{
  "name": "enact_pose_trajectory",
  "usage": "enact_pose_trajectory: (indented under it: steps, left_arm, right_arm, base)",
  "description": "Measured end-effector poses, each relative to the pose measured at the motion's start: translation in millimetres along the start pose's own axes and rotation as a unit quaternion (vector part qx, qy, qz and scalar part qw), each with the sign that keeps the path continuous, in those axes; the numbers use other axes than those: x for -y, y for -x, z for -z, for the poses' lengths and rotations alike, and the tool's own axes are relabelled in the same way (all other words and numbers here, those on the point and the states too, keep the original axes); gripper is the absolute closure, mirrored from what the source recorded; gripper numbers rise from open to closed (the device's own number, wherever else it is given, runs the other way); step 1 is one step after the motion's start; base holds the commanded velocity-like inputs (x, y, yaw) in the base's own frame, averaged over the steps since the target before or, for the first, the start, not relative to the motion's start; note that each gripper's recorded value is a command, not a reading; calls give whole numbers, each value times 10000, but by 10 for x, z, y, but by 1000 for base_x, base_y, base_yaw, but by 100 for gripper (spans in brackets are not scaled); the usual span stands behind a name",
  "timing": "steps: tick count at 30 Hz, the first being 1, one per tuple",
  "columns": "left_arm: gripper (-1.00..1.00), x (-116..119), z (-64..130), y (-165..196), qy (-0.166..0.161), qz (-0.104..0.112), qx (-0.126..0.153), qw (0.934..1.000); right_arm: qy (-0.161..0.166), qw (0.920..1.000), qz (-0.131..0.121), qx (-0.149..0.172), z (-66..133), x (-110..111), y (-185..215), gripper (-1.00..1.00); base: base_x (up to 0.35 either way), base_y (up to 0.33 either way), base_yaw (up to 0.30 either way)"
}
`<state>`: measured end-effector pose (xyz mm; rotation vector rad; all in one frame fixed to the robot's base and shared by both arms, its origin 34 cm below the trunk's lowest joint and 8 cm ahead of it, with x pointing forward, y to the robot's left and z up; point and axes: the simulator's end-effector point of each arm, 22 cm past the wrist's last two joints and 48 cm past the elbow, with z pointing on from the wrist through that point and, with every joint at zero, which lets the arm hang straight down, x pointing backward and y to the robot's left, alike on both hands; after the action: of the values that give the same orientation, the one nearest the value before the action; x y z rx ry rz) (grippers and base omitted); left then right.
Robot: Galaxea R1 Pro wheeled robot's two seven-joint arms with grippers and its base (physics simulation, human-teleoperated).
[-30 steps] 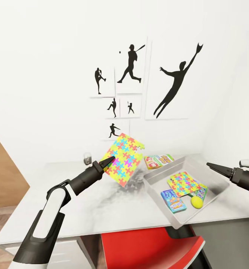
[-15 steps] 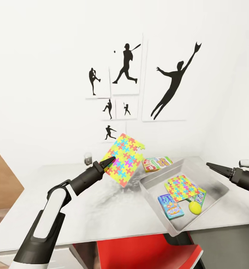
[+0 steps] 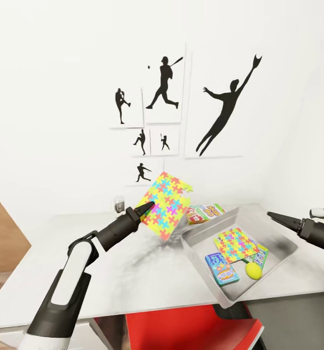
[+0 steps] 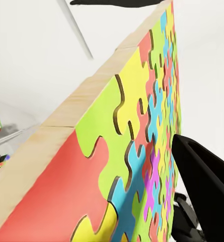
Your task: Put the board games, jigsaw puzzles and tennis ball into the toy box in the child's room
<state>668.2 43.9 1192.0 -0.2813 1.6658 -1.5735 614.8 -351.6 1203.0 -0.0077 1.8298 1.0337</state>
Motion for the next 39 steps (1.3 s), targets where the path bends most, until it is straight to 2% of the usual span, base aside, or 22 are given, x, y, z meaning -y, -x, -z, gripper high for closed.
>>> enact_pose_trajectory:
  steps: [9,20,39]
  left_arm:
    - [100,27,-49,-14,-43,71,4,10000]
    - [100,59,-45,-13,-65,44,9,10000]
    - [100,78,-37,-2,-98,58,18,9999]
  right_arm:
    - [-13,10000,16,-8,6,2,7,-100]
    - [-4,10000,38,-40,-2,-20,-4,-100]
    - [-25,10000,37,-45,-10,-15,-12,-100]
  base:
    - [0,0,-196]
    - [0,0,-251]
    - [0,5,-55]
